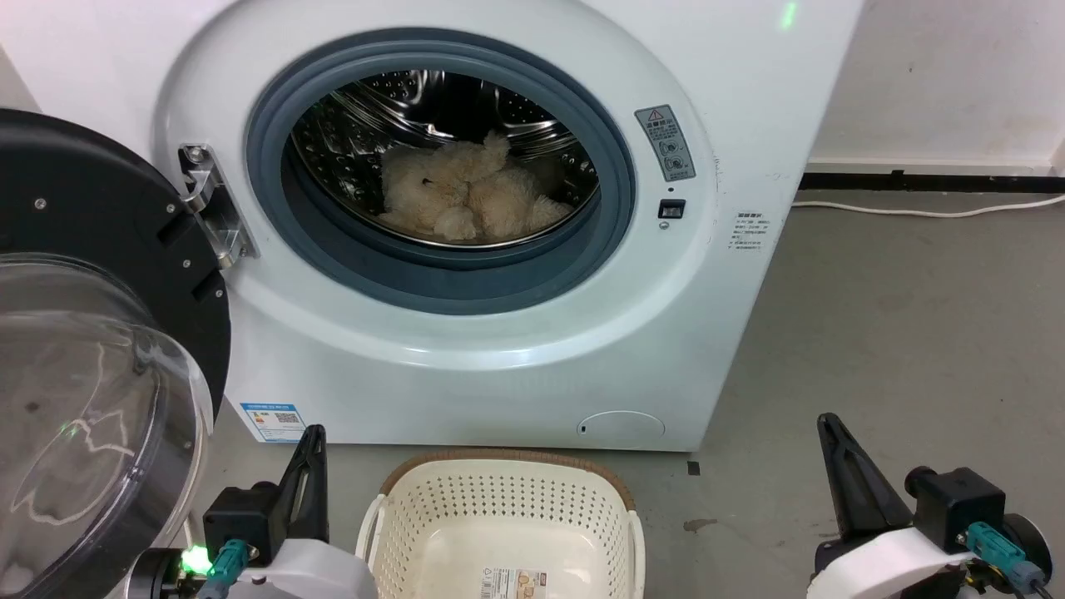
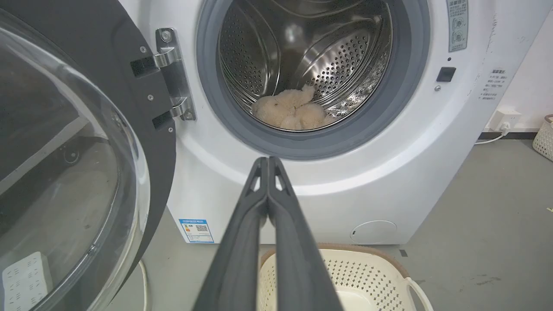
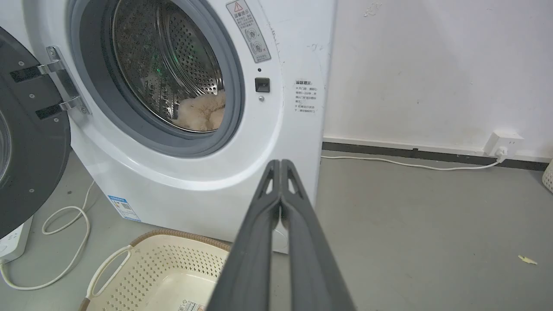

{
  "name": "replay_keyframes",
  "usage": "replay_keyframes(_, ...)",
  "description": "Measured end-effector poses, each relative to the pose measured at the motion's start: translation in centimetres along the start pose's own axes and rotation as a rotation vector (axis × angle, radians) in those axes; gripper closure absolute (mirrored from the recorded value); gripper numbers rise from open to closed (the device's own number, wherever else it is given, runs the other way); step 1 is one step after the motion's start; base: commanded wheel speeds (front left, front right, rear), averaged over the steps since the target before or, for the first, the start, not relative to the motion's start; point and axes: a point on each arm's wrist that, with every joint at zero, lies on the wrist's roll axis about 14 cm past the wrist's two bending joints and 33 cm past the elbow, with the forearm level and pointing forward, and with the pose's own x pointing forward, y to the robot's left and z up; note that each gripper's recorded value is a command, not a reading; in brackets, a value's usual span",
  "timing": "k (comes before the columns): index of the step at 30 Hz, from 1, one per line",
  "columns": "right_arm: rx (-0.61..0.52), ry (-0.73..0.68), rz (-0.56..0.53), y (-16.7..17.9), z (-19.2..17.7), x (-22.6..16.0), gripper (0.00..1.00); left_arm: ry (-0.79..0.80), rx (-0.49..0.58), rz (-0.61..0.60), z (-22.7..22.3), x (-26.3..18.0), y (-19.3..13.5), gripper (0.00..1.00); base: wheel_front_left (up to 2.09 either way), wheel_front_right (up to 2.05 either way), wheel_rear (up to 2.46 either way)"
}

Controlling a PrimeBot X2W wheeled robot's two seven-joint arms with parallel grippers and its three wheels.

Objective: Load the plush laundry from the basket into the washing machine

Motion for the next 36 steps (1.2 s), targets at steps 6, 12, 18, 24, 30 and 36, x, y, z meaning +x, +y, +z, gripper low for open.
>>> replay_keyframes(6, -0.010, 0.010, 0.004, 0.11, -0.07, 0.04, 1.00, -0.003, 0.000, 0.003, 0.32, 0.11, 0.06, 1.00, 0.00, 0.00, 0.00)
replay_keyframes(12, -0.024, 0.020, 0.008, 0.23, -0.13, 0.09, 1.00, 0.004, 0.007, 0.007, 0.32, 0.01, 0.19, 1.00, 0.00, 0.00, 0.00)
replay_keyframes(18, -0.037, 0.022, 0.013, 0.34, 0.01, 0.25, 1.00, 0.007, 0.009, 0.011, 0.45, -0.01, 0.32, 1.00, 0.00, 0.00, 0.00)
replay_keyframes(24, -0.047, 0.025, 0.017, 0.47, 0.16, 0.44, 1.00, 0.014, 0.016, 0.015, 0.43, -0.11, 0.46, 1.00, 0.00, 0.00, 0.00)
replay_keyframes(30, -0.058, 0.037, 0.020, 0.57, 0.07, 0.48, 1.00, 0.024, 0.023, 0.021, 0.40, -0.20, 0.62, 1.00, 0.00, 0.00, 0.00)
replay_keyframes(36, -0.066, 0.042, 0.022, 0.62, 0.09, 0.54, 1.00, 0.026, 0.025, 0.024, 0.50, -0.18, 0.71, 1.00, 0.00, 0.00, 0.00)
